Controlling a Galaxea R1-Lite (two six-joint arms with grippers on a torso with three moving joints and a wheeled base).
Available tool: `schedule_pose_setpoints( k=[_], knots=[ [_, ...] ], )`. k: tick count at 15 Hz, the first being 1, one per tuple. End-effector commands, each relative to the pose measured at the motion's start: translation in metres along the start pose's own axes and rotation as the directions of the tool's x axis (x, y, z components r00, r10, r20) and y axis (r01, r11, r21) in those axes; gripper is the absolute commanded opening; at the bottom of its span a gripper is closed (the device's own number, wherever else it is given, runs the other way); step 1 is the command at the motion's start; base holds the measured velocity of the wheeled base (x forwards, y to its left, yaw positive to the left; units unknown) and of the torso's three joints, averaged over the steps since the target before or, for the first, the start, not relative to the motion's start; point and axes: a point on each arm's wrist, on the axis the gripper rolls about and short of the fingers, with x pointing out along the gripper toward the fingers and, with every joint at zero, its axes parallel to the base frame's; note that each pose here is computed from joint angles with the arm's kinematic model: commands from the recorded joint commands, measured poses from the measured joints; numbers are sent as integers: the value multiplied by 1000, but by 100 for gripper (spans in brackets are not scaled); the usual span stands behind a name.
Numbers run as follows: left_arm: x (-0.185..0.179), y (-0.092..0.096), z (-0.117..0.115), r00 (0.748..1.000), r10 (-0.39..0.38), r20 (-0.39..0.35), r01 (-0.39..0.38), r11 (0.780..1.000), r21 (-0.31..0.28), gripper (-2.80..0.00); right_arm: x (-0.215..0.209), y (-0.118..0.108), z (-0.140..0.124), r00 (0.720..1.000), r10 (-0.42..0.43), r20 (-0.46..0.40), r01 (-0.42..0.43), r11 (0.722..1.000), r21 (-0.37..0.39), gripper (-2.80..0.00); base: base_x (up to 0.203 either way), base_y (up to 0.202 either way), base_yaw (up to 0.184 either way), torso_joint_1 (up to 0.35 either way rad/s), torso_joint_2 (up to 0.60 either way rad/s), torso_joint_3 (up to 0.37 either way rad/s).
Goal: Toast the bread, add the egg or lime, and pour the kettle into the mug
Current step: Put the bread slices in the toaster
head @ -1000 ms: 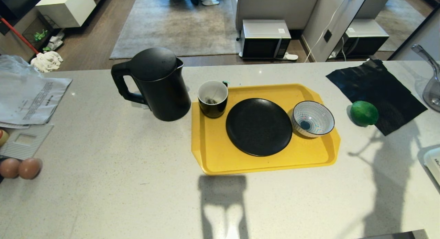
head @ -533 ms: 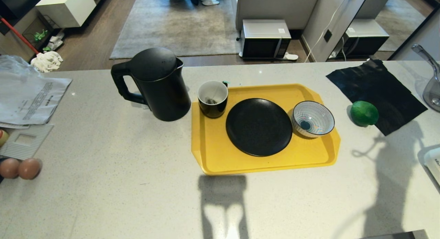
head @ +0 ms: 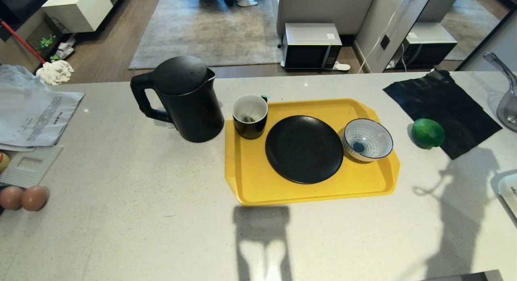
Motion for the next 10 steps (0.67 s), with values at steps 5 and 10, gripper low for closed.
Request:
schedule_pose_setpoints(
  k=[5, 10],
  knots=[
    [1, 0, -5, 1000, 0, -14, 0, 1000, 0, -280, 23, -2, -14, 997, 22, -76, -18, 999, 47, -280, 0, 0, 0, 0, 0, 0],
    [1, 0, -5, 1000, 0, -14, 0, 1000, 0, -280, 25, -2, -14, 996, 60, -72, -59, 998, 14, -280, 0, 0, 0, 0, 0, 0]
  ],
)
